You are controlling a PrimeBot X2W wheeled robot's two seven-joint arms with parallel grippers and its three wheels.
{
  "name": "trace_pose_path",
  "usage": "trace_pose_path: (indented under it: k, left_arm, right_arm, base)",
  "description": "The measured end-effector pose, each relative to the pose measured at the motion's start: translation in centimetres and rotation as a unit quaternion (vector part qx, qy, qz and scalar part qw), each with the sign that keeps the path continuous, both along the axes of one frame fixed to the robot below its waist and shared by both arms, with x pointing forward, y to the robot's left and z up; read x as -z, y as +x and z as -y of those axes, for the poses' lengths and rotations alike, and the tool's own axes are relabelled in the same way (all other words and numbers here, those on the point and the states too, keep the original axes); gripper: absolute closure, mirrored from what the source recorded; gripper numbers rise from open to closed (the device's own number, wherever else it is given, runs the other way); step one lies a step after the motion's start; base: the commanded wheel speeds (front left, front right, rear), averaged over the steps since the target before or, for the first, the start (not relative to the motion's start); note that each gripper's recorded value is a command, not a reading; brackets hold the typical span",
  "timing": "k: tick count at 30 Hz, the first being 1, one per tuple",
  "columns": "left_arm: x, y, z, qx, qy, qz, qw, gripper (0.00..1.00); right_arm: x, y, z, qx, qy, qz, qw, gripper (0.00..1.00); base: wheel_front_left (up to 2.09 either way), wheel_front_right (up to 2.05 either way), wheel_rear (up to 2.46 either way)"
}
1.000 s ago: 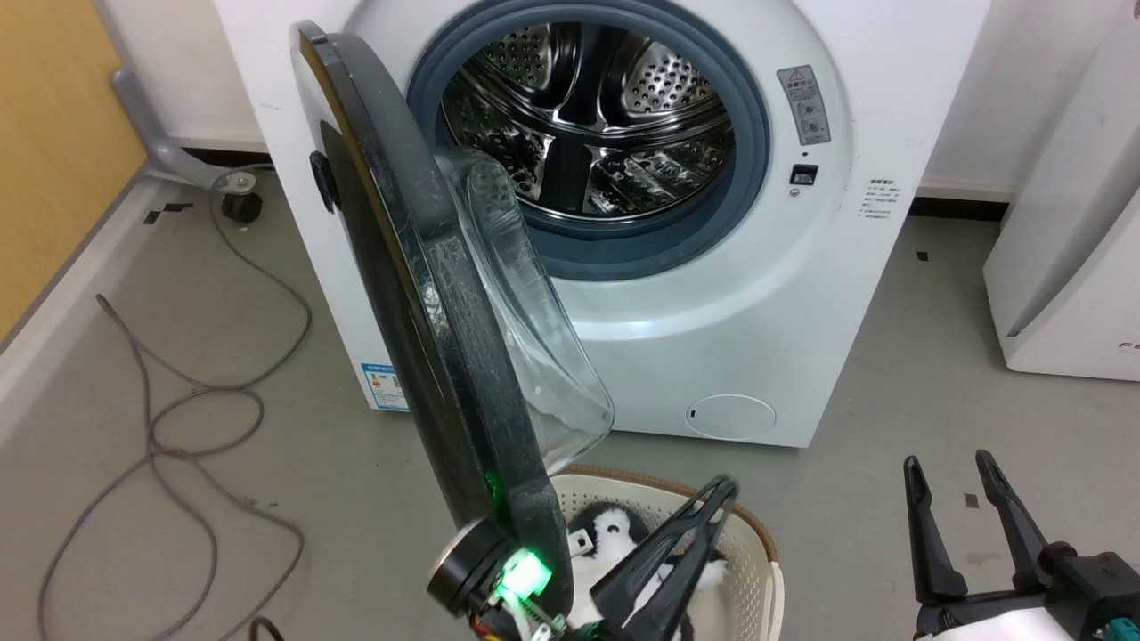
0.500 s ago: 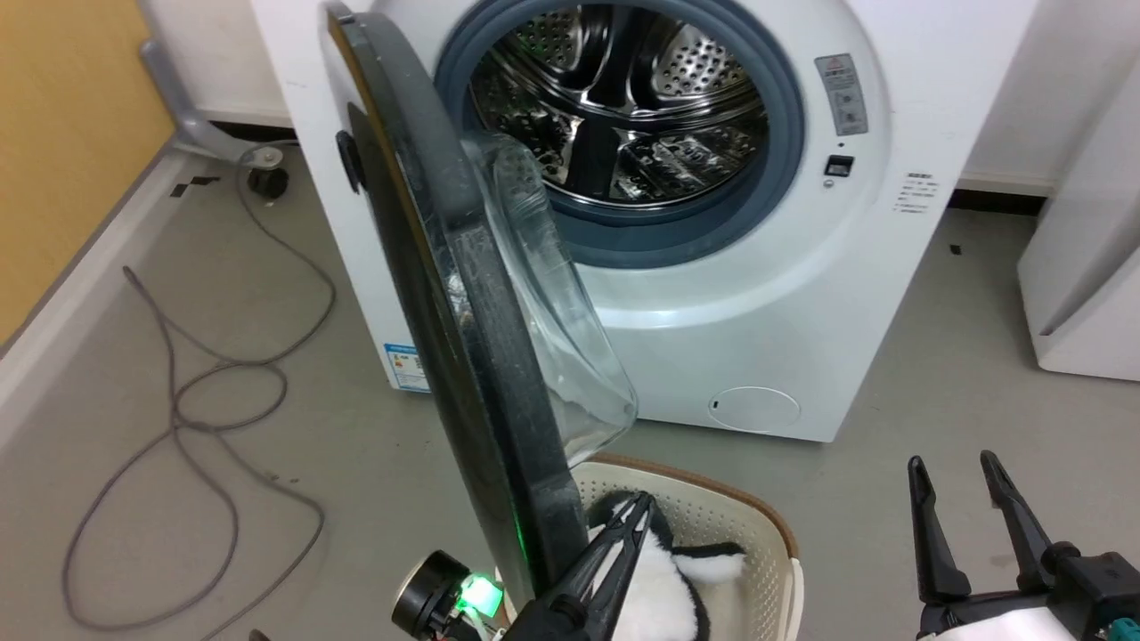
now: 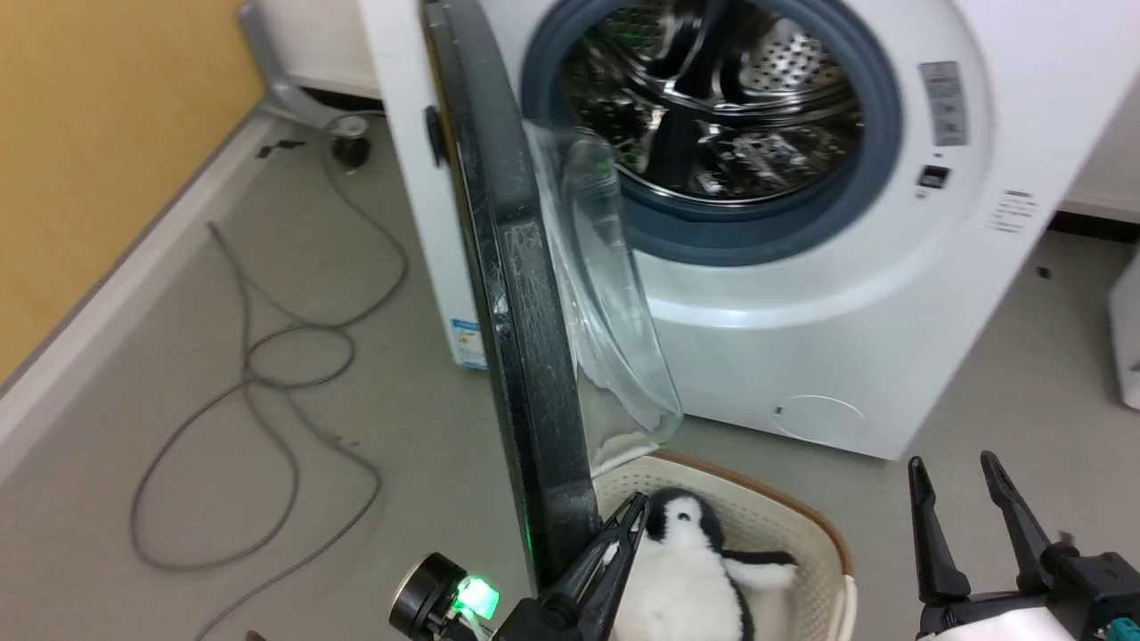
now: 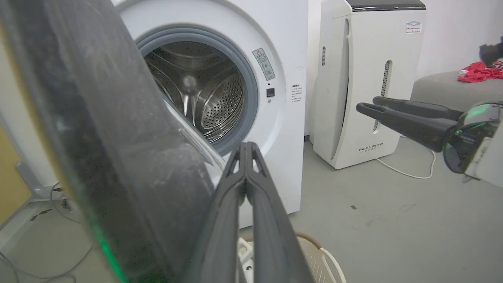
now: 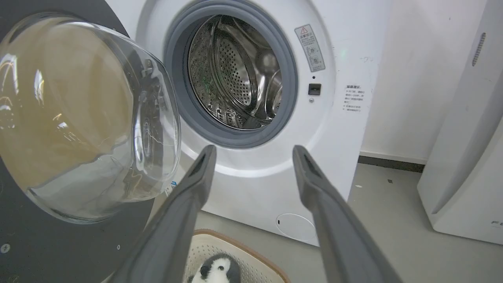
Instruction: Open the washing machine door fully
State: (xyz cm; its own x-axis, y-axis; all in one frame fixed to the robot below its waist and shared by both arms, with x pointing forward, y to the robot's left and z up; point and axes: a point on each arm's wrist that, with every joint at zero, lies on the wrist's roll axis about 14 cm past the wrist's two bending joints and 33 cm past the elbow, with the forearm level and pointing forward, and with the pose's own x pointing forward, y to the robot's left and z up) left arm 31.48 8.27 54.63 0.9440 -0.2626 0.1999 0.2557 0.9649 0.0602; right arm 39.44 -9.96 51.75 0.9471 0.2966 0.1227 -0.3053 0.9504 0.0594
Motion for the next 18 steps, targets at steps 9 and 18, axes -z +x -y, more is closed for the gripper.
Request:
trace_pose_path:
  k: [9, 18]
  left_arm:
    - [0.3, -1.3, -2.9, -0.053, 0.001, -0.006, 0.999, 1.00]
    - [0.4, -2.9, -6.7, -0.126, 0.004, -0.009, 0.992, 1.00]
  right_arm:
    - [0.2, 0.9, -3.9, -0.054, 0.002, -0.002, 0.999, 0.00]
    - [0.4, 1.4, -8.3, -0.114, 0.004, -0.005, 0.993, 0.00]
  base:
    - [0.00, 0.00, 0.00]
    - [0.00, 0.00, 0.00]
